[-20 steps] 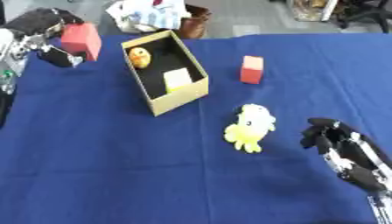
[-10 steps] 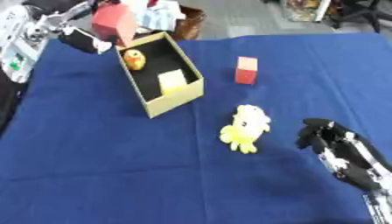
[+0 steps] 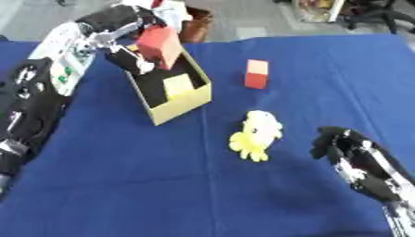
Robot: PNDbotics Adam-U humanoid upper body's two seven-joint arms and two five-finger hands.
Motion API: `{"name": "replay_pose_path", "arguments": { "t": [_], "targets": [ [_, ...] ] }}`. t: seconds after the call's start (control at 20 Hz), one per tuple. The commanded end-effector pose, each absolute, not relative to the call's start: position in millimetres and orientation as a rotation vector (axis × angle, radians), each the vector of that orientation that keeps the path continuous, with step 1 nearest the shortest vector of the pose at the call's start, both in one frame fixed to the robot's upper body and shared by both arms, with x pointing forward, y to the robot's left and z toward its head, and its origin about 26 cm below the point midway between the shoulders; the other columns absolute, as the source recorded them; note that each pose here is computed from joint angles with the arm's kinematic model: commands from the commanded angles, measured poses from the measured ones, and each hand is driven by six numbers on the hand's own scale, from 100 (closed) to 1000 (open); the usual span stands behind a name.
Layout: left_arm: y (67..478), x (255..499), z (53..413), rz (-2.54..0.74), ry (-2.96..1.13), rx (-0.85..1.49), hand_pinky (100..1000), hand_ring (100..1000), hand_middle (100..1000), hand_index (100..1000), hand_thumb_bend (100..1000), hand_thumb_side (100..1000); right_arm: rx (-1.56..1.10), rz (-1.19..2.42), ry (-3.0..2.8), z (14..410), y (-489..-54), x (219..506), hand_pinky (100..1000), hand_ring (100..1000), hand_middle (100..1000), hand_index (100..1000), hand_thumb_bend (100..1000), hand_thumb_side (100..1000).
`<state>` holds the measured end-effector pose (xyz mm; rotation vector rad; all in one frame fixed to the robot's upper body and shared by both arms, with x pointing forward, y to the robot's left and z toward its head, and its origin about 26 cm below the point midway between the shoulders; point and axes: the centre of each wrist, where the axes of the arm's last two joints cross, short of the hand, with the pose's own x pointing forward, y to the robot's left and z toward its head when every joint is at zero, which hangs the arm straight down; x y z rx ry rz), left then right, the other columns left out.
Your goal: Pick up objects on the table and place them in the box.
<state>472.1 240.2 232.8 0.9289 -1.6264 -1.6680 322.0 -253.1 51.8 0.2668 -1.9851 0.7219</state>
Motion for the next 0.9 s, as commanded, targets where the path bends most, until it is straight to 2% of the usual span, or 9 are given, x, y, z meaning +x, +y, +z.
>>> {"name": "replay_pose_path", "arguments": {
  "t": [0.05, 0.2, 0.5, 0.6, 0.65, 0.8, 0.9],
  "targets": [
    [233.7, 474.8, 238.4, -1.681, -1.639, 0.957, 767, 609, 548, 821, 100, 262, 0.267, 0.737, -2.002, 58.0, -253.7, 324.2, 605, 626, 632, 827, 100, 454],
    [229.6, 475.5, 232.5, -1.718, -1.624, 0.931, 771, 621, 567, 832, 100, 266, 0.266, 0.737, -2.0, 57.8, -253.9, 324.1, 605, 626, 632, 827, 100, 453],
    [227.2, 474.9, 228.4, -1.819, -1.55, 0.917, 792, 696, 681, 886, 100, 291, 0.271, 0.738, -1.999, 57.6, -253.0, 324.0, 605, 626, 632, 827, 100, 453],
    [228.9, 474.4, 228.0, -1.855, -1.519, 0.919, 809, 745, 763, 913, 192, 320, 0.268, 0.737, -1.998, 57.4, -253.6, 323.9, 605, 626, 632, 827, 100, 454],
    [229.5, 473.8, 229.5, -1.874, -1.506, 0.927, 820, 766, 797, 925, 273, 347, 0.267, 0.736, -1.998, 57.3, -253.8, 323.9, 605, 626, 632, 827, 100, 454],
    [231.1, 470.1, 239.2, -1.915, -1.499, 0.977, 844, 800, 846, 940, 328, 551, 0.268, 0.737, -1.998, 57.4, -253.7, 323.9, 605, 626, 633, 827, 100, 455],
    [233.1, 466.7, 246.7, -1.922, -1.516, 1.013, 854, 814, 865, 946, 363, 631, 0.268, 0.738, -1.998, 57.3, -253.8, 323.9, 605, 626, 633, 827, 100, 455]
  ]
}}
